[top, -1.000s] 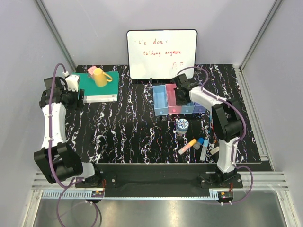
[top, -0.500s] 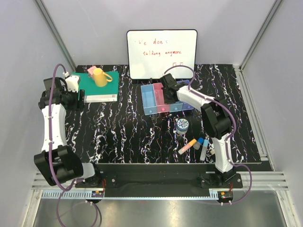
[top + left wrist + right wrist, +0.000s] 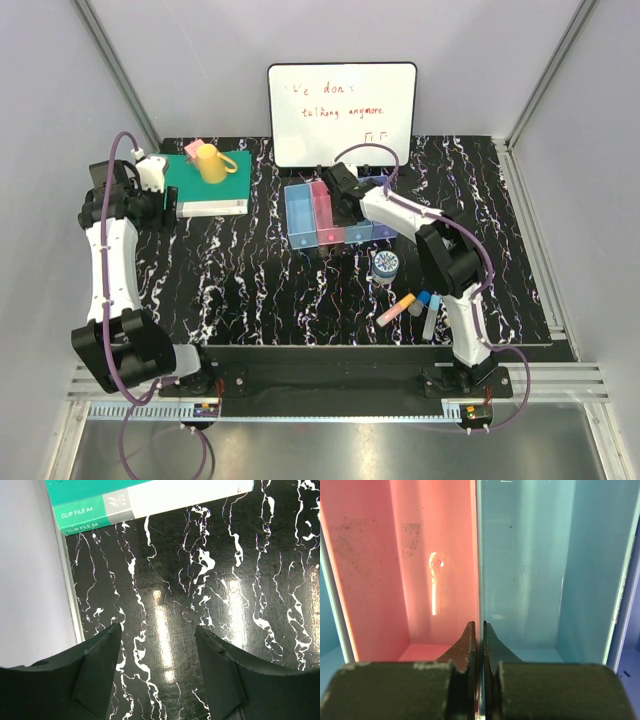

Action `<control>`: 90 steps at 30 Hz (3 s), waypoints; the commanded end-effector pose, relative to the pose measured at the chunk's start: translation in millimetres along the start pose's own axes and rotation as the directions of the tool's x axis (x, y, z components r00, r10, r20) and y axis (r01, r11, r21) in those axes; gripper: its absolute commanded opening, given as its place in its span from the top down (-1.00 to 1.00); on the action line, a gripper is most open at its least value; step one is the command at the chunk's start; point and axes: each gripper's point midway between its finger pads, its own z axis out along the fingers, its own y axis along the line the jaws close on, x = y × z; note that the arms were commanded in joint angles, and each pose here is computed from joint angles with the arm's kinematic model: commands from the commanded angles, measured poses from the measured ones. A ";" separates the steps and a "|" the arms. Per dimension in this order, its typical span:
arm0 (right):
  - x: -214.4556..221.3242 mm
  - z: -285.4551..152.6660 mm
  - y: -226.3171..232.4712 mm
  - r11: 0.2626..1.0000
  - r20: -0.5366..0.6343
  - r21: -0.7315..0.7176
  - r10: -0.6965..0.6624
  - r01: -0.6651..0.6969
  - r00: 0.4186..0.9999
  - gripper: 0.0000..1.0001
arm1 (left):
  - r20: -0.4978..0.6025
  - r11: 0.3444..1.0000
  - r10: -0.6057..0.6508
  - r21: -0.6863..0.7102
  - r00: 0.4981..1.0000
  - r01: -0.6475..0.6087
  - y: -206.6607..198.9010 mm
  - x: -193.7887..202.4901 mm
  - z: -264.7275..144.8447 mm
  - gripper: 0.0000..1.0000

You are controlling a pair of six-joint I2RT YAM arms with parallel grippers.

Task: Sort the stationery into containers
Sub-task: Move the storage box to the center of the board, then pick up the stationery from the center of the board.

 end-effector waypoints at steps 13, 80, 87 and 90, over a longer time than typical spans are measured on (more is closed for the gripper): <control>60.9 12.7 41.2 0.987 -0.177 -0.019 0.153 -0.159 0.972 1.00 | 0.064 0.999 0.041 -0.010 0.997 -0.041 3.5 -25.4 -16.1 -0.31; -129.2 -138.3 1.1 0.929 0.398 0.082 -0.363 0.362 0.842 -0.85 | 0.116 0.992 0.124 0.004 0.986 -0.125 -10.6 -28.9 -35.2 -0.58; -77.3 -170.8 -32.0 0.786 0.294 0.020 -0.595 0.617 0.748 -1.00 | 0.100 0.943 0.324 0.047 0.941 -0.330 -39.7 -7.5 -40.0 -0.85; -37.6 -184.9 -41.7 0.772 0.246 -0.063 -0.602 0.632 0.760 -0.95 | 0.107 0.923 0.372 0.063 0.922 -0.379 -51.8 1.8 -46.5 -0.98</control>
